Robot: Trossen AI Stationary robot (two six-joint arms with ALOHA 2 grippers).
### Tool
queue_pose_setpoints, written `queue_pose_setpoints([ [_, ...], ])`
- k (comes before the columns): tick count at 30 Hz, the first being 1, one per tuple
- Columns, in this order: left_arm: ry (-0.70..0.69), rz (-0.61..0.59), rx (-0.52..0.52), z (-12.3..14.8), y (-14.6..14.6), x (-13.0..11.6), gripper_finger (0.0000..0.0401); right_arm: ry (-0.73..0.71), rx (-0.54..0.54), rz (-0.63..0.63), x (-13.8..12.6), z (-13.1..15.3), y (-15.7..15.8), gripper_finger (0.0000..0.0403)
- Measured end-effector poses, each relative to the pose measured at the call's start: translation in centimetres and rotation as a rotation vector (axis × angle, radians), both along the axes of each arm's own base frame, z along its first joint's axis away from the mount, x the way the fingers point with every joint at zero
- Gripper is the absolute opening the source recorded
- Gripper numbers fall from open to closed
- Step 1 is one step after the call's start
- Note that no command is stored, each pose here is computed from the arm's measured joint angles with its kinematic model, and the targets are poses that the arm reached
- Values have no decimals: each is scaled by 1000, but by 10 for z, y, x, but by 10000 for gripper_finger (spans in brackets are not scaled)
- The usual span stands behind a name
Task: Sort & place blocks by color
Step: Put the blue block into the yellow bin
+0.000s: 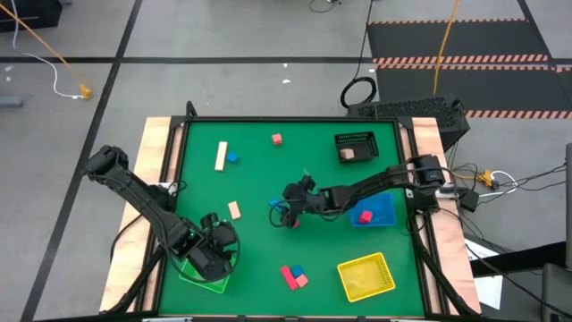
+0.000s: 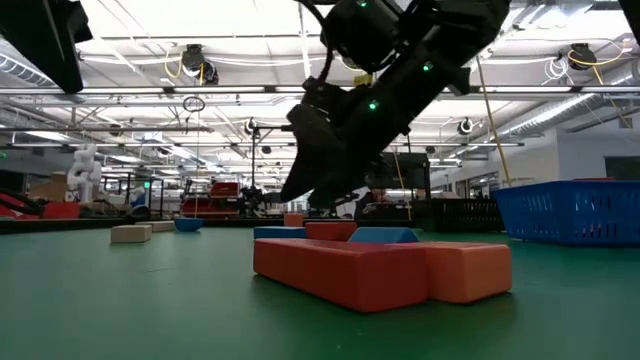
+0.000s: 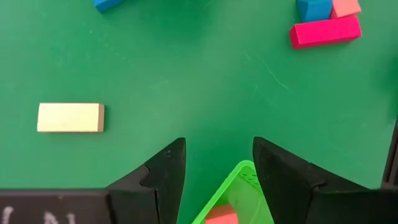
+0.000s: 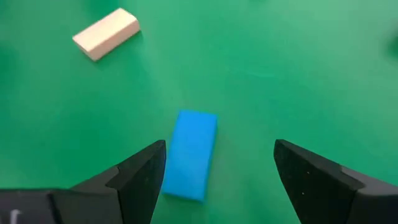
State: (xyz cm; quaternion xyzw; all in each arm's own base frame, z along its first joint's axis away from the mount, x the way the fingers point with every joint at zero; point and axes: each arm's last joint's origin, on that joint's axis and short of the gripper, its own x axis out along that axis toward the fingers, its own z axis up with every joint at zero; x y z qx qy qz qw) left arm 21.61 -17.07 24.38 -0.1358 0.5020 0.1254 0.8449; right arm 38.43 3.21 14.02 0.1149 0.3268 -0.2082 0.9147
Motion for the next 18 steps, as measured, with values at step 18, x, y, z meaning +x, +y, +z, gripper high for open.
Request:
queue_pose_setpoints([
  [18, 10, -107, 58, 0, 0, 0, 187, -28, 63, -99, 5, -13, 13, 288],
])
